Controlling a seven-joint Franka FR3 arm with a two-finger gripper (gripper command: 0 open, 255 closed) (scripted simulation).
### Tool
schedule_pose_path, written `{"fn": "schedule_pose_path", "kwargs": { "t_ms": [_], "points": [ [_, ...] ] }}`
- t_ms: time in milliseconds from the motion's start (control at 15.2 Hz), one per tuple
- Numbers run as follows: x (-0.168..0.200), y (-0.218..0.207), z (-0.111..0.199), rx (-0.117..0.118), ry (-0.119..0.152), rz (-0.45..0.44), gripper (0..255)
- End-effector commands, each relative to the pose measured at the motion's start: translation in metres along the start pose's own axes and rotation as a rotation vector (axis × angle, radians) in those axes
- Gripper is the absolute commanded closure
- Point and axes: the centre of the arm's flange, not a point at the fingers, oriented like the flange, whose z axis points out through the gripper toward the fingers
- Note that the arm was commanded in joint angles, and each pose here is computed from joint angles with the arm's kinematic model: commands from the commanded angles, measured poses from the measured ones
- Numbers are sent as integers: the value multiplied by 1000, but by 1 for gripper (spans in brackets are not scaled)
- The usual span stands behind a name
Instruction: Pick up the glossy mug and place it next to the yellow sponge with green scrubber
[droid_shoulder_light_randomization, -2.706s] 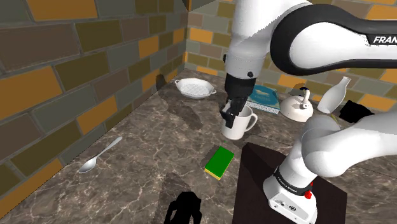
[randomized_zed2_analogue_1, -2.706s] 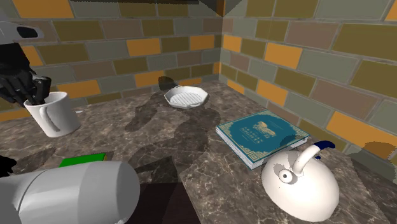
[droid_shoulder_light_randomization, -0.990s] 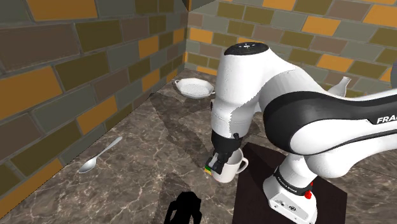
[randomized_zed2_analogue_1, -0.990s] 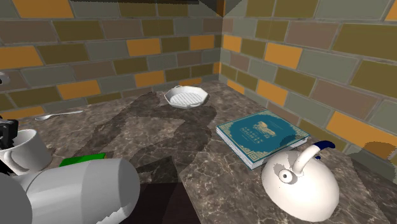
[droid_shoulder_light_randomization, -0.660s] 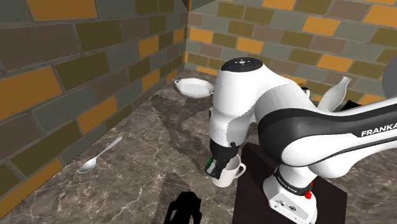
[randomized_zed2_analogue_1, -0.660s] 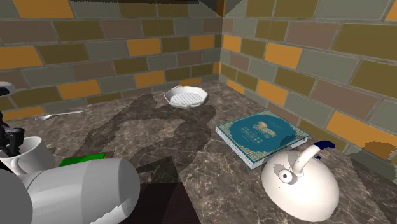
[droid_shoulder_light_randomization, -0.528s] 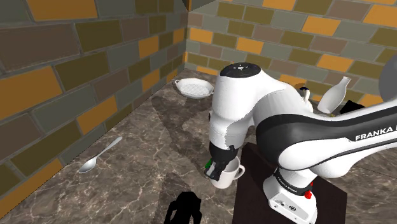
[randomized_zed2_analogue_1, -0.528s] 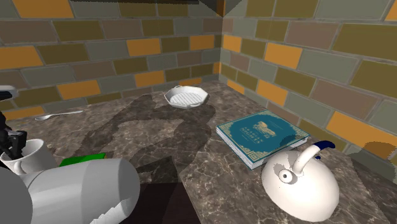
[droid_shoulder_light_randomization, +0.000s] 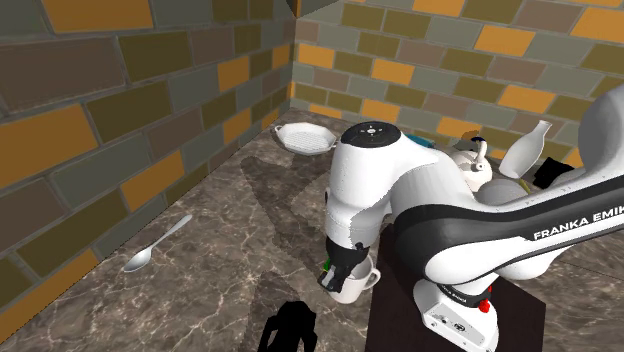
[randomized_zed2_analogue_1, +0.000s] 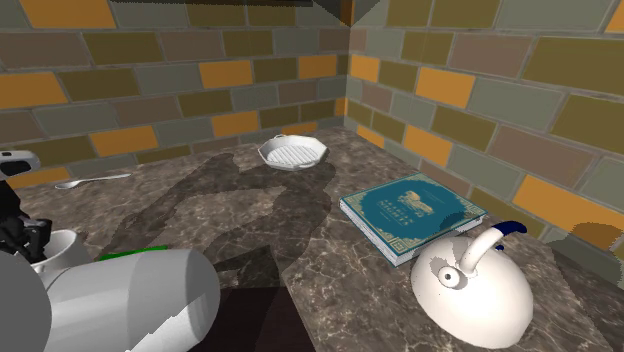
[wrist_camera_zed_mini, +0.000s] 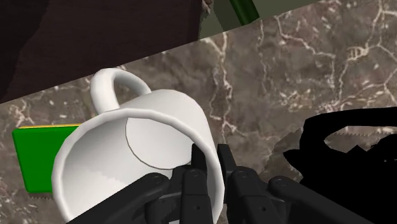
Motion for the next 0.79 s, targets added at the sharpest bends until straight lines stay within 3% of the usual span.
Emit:
{"fn": "schedule_pose_path", "kwargs": {
  "t_ms": [0,264,330,660,726],
  "points": [
    [0,0,1,0,0,0,255],
    [0,0,1,0,0,0,255],
    [0,0,1,0,0,0,0],
    [0,0,1,0,0,0,0],
    [0,0,-13,0,0,0,0]
  ]
}}
